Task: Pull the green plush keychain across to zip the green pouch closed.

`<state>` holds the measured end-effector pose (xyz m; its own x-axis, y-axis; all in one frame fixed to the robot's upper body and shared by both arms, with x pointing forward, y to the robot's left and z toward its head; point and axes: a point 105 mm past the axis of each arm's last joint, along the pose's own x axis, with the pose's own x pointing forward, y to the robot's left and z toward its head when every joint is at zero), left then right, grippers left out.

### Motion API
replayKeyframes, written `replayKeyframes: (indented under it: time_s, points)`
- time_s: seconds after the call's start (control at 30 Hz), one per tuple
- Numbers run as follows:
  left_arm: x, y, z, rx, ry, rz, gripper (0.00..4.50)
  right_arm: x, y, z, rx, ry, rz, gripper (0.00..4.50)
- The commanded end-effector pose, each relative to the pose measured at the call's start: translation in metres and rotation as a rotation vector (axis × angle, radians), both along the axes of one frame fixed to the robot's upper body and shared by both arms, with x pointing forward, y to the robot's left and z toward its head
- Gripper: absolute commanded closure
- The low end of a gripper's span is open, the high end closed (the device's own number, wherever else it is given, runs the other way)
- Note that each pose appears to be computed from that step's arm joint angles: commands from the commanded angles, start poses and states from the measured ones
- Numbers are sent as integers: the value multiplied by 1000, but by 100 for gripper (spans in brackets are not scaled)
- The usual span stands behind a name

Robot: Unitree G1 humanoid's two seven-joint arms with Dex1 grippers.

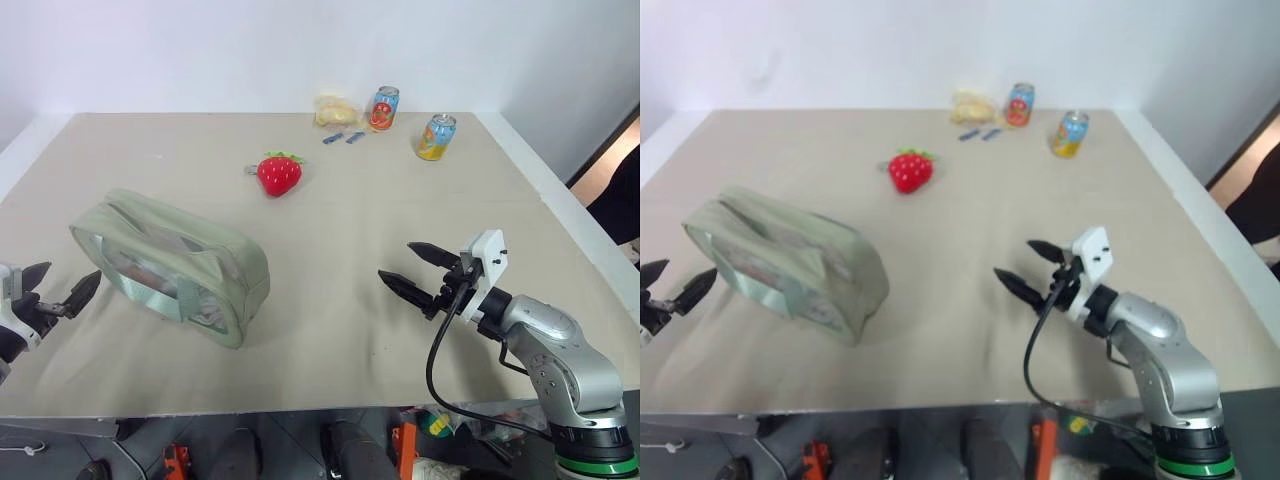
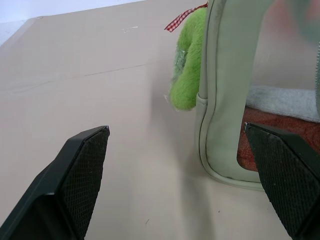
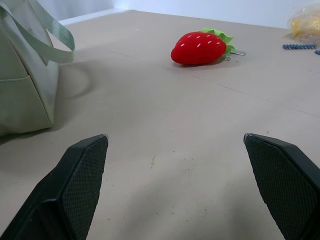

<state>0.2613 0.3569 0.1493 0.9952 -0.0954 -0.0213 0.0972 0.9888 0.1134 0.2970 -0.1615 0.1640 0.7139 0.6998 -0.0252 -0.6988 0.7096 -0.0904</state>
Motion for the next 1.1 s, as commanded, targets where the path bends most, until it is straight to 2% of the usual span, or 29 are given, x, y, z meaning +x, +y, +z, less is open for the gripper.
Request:
replayKeyframes:
  time_s: [0.03, 0.2, 0.47, 0.73, 0.9, 0.97, 1.1]
  points:
    - [0, -4, 12, -3, -52, -3, 3, 3, -1, 11, -13, -48, 7, 0]
    - [-3, -17, 21, -83, -109, -53, 3, 6, -1, 12, -18, -48, 12, 0]
    - [-7, -11, 34, -87, -139, -52, 3, 5, 1, 13, -13, -47, 22, 0]
    - [-21, 22, 53, -47, -156, 1, 3, 5, 4, 17, -8, -45, 38, 0]
    - [-24, 1, 75, -66, -201, -135, 3, 5, 11, 22, -3, -40, 67, 0]
    - [-24, -19, 82, -49, -184, -236, 3, 5, 14, 25, 0, -35, 87, 0]
    - [-24, -58, 123, -45, -231, -427, 3, 4, 19, 30, -4, -25, 116, 0]
